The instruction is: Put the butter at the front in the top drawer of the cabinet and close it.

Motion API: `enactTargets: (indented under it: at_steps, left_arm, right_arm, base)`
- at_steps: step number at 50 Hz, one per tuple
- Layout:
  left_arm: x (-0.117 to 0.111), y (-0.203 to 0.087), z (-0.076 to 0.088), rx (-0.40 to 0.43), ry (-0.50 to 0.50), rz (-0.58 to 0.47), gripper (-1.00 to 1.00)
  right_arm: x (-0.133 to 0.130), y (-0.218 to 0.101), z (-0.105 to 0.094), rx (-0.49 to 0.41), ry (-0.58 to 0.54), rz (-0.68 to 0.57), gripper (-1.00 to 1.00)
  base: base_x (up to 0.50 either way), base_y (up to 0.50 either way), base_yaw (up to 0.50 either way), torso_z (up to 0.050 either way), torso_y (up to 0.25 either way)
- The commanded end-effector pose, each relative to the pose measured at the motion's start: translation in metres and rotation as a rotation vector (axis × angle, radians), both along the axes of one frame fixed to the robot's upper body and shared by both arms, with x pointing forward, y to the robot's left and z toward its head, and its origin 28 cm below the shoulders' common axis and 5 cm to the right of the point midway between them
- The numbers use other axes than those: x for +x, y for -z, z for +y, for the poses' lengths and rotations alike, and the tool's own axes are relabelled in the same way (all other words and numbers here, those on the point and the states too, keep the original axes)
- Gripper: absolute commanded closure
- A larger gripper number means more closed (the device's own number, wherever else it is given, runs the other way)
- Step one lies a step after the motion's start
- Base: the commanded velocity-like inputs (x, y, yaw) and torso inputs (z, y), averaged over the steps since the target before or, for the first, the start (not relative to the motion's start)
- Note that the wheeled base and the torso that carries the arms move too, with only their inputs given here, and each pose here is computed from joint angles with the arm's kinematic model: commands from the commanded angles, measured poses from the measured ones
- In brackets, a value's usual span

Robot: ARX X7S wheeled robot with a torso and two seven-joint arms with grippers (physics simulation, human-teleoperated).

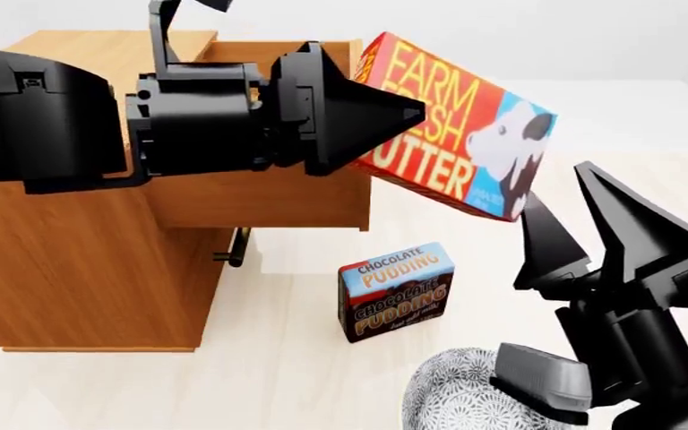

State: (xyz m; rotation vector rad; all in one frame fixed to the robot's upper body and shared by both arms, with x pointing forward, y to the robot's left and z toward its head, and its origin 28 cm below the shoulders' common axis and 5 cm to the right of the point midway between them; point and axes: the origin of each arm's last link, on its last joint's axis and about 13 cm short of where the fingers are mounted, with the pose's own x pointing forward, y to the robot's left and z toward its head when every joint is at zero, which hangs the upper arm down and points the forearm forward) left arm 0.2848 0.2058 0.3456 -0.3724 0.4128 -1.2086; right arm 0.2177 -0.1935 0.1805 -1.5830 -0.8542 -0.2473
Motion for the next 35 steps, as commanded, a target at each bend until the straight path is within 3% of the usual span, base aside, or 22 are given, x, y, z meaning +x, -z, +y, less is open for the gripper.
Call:
enactTargets:
  at_steps: [1,23,35]
  left_arm:
    - [-0.009,-0.018,0.007,-0.071,0.002,-0.036,1.0]
    - [-0.013,-0.023,0.02,-0.029,-0.178,-0.14,1.0]
    - [-0.018,-0.023,0.021,-0.014,-0.282,-0.222,1.0]
  right_arm:
    - [0.001,-0.002,0.0,0.009,0.01,0.002,-1.0]
    - [0.004,-0.003,-0.004,0.072,0.061,0.022,-1.0]
    - [0.006,-0.008,-0.006,0.169,0.142,0.067,-1.0]
  base:
    - [0.0,0.0,0.0,0.0,0.0]
    - [0.0,0.0,0.0,0.0,0.001]
    - [0.0,0.0,0.0,0.001,0.002]
